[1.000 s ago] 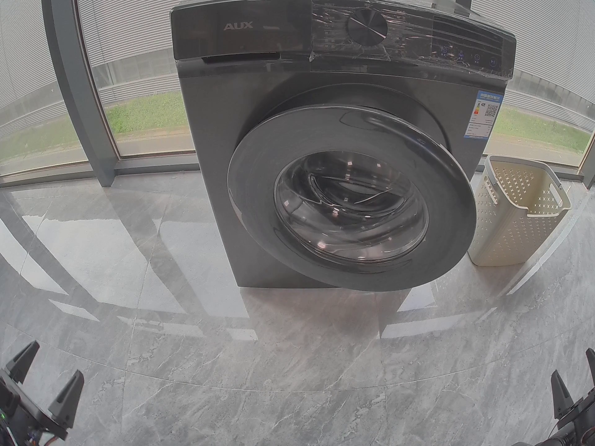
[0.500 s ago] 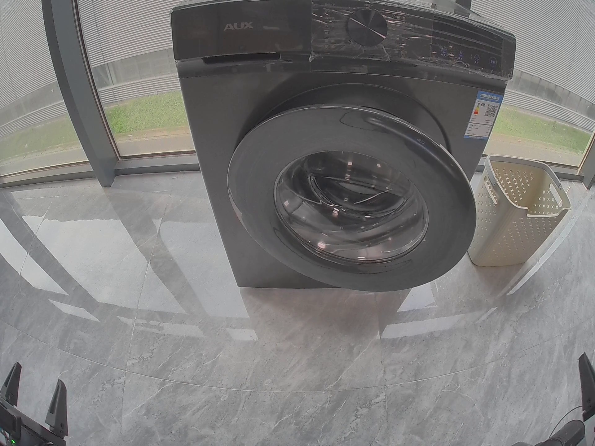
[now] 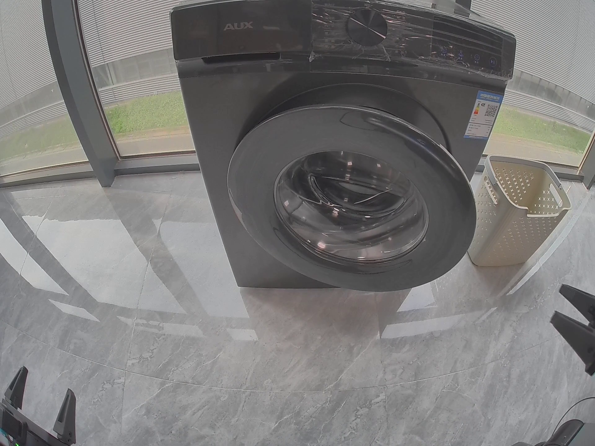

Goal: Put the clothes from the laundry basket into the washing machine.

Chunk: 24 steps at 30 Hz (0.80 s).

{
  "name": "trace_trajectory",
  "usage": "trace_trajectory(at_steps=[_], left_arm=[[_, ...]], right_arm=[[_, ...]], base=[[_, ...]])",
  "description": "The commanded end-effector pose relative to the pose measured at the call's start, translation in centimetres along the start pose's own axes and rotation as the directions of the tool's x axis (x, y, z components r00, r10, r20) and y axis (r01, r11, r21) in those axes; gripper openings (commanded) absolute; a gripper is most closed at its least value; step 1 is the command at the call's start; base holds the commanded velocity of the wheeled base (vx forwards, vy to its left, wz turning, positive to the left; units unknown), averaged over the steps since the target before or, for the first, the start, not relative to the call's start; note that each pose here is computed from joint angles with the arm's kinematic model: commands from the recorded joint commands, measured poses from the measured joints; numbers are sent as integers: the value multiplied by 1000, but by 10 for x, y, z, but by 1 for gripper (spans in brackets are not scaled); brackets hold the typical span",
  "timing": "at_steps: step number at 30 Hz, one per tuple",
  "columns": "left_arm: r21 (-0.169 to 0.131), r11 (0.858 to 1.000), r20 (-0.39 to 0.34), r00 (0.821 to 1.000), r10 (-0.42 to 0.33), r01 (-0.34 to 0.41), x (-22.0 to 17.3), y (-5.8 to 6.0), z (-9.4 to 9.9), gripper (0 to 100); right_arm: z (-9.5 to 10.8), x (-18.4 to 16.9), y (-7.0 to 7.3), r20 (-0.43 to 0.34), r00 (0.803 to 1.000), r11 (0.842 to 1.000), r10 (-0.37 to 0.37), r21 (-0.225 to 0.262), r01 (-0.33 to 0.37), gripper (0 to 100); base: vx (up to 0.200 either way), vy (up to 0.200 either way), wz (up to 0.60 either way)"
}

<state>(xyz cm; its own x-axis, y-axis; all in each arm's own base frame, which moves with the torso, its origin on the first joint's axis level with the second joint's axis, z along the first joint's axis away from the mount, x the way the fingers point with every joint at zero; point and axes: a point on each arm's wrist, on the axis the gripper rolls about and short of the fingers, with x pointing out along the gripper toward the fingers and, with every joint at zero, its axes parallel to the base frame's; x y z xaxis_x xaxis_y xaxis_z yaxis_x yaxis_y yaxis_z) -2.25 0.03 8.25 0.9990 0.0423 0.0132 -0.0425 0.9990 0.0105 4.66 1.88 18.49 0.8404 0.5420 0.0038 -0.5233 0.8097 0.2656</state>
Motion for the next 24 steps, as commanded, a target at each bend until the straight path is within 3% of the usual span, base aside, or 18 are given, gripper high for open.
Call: trace_trajectory(at_steps=[1,4,13,19,24], left_arm=[[14,999,-8,999,-36,36,0,0,-7,100],[11,999,-8,999,-32,32,0,0,-7,100],[20,999,-8,999,-38,38,0,0,-7,100],[17,999,-8,999,-39,39,0,0,-7,100],[14,999,-7,999,-38,38,0,0,-6,100]], right_arm=[[-22,104,-26,-271,959,988,87,146,-49,100],[-29,130,-34,-290,953,987,83,157,-39,100],[-37,154,-43,-251,966,991,54,135,-21,100],[-32,155,-41,-209,976,992,63,118,-39,100],[-32,156,-40,-208,976,992,71,115,-48,100]], base=[[0,0,0],[0,-200,0],[0,-200,0],[0,0,0],[200,0,0]])
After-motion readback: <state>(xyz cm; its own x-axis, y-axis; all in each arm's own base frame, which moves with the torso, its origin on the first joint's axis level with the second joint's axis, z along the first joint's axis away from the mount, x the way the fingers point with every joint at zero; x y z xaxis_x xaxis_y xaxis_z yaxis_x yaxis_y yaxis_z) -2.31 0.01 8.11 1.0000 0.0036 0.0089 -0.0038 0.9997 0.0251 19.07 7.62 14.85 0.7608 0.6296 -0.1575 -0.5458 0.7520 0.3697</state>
